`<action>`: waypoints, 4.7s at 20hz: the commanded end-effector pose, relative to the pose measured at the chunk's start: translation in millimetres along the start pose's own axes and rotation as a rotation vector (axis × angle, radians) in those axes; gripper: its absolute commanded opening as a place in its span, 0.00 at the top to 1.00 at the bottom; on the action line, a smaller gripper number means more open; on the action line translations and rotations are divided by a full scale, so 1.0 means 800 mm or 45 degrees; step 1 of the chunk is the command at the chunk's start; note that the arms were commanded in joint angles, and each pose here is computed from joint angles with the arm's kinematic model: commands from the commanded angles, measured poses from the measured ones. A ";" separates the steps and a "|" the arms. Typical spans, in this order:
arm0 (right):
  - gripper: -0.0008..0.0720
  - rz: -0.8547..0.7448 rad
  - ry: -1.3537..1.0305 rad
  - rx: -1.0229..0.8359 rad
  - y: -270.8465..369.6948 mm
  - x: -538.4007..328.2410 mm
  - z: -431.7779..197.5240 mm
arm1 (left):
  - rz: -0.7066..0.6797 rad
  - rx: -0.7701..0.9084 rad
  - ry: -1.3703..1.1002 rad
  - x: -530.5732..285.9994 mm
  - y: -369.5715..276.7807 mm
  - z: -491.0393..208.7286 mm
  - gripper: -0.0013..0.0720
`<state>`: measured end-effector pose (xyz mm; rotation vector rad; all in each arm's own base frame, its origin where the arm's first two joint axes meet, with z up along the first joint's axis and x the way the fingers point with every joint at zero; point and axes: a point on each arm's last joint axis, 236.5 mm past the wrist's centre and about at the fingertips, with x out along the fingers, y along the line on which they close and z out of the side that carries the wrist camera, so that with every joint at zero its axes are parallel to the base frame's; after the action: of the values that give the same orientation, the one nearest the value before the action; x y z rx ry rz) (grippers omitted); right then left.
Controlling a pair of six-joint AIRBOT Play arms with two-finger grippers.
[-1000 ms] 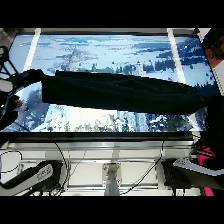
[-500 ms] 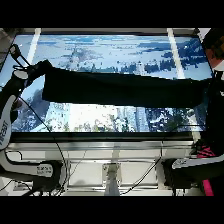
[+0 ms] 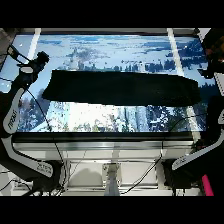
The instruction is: Fold the clothes and pants, and hang the long-sleeved shirts on hangers.
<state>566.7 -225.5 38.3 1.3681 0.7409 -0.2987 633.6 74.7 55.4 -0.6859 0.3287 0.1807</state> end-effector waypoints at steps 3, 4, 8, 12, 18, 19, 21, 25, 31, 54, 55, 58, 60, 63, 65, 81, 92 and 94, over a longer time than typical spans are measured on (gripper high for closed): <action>0.14 -0.389 0.390 -0.309 -0.110 -0.070 -0.042 | -0.350 0.396 0.234 -0.059 -0.132 -0.034 0.40; 0.14 -0.456 0.512 -0.318 -0.136 -0.092 -0.057 | -0.443 0.453 0.292 -0.082 -0.167 -0.050 0.39; 0.14 -0.555 0.721 -0.273 -0.193 -0.139 -0.078 | -0.740 0.610 0.433 -0.160 -0.294 -0.134 0.28; 0.14 -0.598 0.750 -0.256 -0.221 -0.135 -0.072 | -0.937 0.704 0.584 -0.214 -0.373 -0.246 0.28; 0.14 -0.553 0.750 -0.184 -0.257 -0.095 -0.059 | -1.008 0.744 0.625 -0.241 -0.424 -0.353 0.28; 0.14 -0.550 0.725 -0.184 -0.262 -0.085 -0.053 | -1.004 0.743 0.618 -0.240 -0.428 -0.364 0.28; 0.14 -0.541 0.658 -0.185 -0.269 -0.068 -0.038 | -0.977 0.636 0.669 -0.241 -0.432 -0.385 0.29; 0.14 -0.500 0.594 -0.165 -0.280 -0.038 -0.024 | -0.907 0.514 0.783 -0.233 -0.419 -0.424 0.29; 0.94 -0.366 0.523 -0.242 -0.242 -0.019 -0.009 | -0.720 0.269 0.954 -0.204 -0.381 -0.478 0.64; 0.95 0.097 0.998 -1.123 0.109 0.010 -0.479 | -0.671 0.458 1.356 -0.233 -0.302 -0.590 0.98; 0.95 0.098 1.021 -1.134 0.108 0.008 -0.489 | -0.679 0.462 1.305 -0.225 -0.307 -0.571 0.98; 0.95 0.114 1.098 -1.160 0.108 0.003 -0.529 | -0.704 0.563 0.931 -0.190 -0.339 -0.420 0.98; 0.95 0.131 1.145 -1.210 0.109 0.002 -0.572 | -0.646 0.565 0.733 -0.178 -0.331 -0.305 0.98; 0.95 0.092 1.306 -1.268 0.084 -0.003 -0.655 | -0.565 0.478 0.602 -0.176 -0.302 -0.192 0.97; 0.93 0.057 1.385 -1.310 0.060 -0.003 -0.705 | -0.544 0.457 0.537 -0.178 -0.291 -0.150 0.97; 0.94 -0.076 1.085 -1.242 0.039 -0.009 -0.412 | -0.539 0.498 0.672 -0.202 -0.273 -0.158 0.97; 0.07 -0.123 1.208 -0.514 -0.131 0.047 -0.359 | -0.592 0.538 0.659 -0.219 -0.292 -0.159 0.95; 0.07 -0.143 1.239 -0.512 -0.141 0.059 -0.373 | -0.596 0.540 0.661 -0.220 -0.294 -0.160 0.95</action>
<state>449.2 38.6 -62.4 1.0203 1.5405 0.4712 503.2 -193.8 162.8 -0.3631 0.6686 -0.5050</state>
